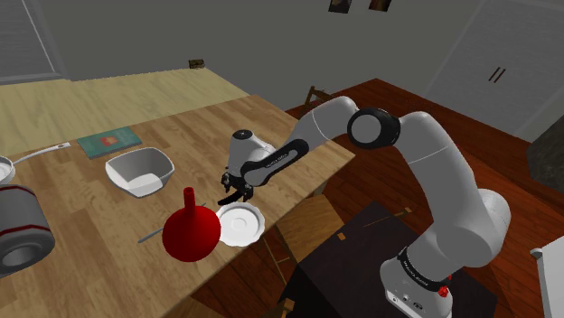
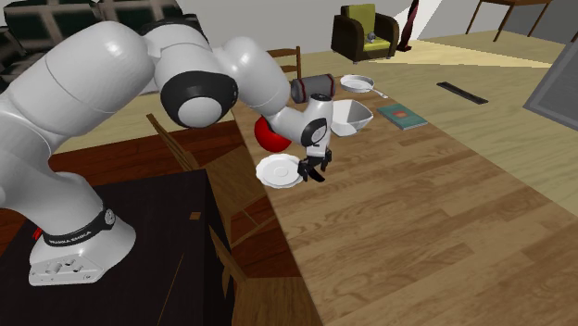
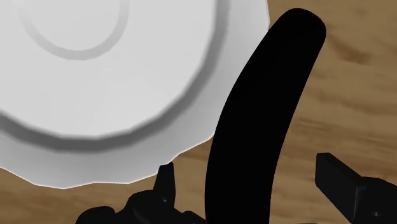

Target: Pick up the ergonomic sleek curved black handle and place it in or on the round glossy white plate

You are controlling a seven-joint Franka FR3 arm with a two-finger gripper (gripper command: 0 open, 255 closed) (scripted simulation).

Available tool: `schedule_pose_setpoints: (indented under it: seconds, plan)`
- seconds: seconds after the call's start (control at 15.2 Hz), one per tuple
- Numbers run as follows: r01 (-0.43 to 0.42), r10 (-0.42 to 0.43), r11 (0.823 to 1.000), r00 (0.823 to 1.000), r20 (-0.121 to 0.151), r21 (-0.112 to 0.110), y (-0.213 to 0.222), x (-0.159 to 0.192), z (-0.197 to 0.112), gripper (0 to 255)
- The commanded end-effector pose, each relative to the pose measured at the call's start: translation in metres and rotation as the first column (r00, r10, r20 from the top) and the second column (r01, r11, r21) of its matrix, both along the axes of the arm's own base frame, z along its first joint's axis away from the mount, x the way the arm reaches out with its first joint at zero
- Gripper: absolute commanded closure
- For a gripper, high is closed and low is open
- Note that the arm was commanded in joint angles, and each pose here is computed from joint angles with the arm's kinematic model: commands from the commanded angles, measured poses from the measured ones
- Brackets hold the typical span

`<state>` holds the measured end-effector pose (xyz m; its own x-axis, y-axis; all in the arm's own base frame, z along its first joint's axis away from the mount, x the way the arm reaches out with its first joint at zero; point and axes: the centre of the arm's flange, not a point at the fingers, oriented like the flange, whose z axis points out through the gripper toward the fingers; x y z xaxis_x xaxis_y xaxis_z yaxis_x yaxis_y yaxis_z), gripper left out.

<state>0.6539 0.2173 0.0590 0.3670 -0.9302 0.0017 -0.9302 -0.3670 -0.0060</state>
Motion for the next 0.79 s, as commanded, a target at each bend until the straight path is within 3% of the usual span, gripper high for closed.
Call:
schedule_pose_setpoints:
  seconds: [0.0,0.46,0.53,0.73]
  plan:
    - [-0.002,0.002,1.0,1.0,-0.005,0.001,0.0012,-0.0013,-0.0065,0]
    - [-0.002,0.002,1.0,1.0,-0.005,0.001,0.0012,-0.0013,-0.0065,0]
    - [-0.002,0.002,1.0,1.0,-0.005,0.001,0.0012,-0.0012,-0.0064,255]
    - [-0.002,0.002,1.0,1.0,-0.005,0.001,0.0012,-0.0012,-0.0063,255]
